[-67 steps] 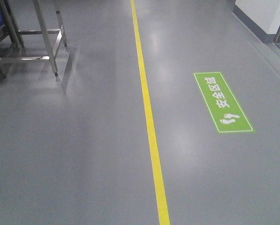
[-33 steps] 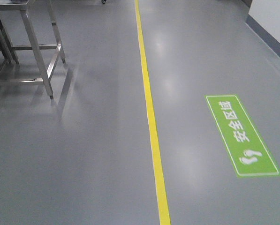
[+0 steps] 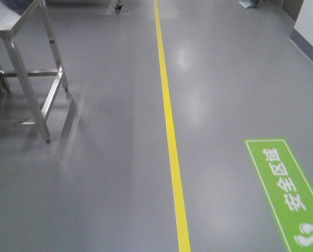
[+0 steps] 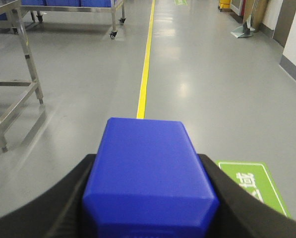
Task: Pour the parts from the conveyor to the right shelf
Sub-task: 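Drive along the yellow floor line toward the bin shelves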
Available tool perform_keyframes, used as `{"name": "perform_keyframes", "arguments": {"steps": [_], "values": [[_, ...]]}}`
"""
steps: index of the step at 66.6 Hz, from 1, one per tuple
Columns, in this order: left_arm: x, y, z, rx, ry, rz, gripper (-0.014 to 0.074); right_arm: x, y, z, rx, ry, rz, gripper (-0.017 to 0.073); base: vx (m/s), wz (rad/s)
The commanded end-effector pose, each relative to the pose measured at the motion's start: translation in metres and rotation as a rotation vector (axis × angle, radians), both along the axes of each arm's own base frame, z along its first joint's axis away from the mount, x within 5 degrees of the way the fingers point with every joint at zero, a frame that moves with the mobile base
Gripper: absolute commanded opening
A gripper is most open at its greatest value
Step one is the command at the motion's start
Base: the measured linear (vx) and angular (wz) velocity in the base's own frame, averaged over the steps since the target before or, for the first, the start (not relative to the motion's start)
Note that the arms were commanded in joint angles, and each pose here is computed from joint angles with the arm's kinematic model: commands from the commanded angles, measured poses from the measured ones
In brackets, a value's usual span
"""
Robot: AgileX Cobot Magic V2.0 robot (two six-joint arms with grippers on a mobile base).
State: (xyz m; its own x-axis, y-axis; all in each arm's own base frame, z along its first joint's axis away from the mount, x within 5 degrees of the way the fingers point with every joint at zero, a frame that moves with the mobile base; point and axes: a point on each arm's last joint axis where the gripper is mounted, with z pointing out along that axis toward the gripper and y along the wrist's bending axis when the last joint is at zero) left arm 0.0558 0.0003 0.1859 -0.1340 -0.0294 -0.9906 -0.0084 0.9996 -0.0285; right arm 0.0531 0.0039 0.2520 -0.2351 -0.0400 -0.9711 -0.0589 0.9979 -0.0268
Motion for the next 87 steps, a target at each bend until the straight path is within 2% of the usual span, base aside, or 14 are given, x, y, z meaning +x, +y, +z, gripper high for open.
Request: {"name": "perform_keyframes", "arguments": {"steps": [1, 87], "values": [[-0.0009, -0.0004, 0.0143, -0.016, -0.109, -0.006, -0.0006, 0.0009, -0.0005, 0.0152, -0.003, -0.095, -0.005, -0.0005, 0.72, -0.01], [-0.0009, -0.0004, 0.0143, -0.016, -0.109, -0.006, -0.0006, 0.0009, -0.0005, 0.0152, -0.003, -0.095, -0.005, -0.0005, 0.71, 0.0]]}}
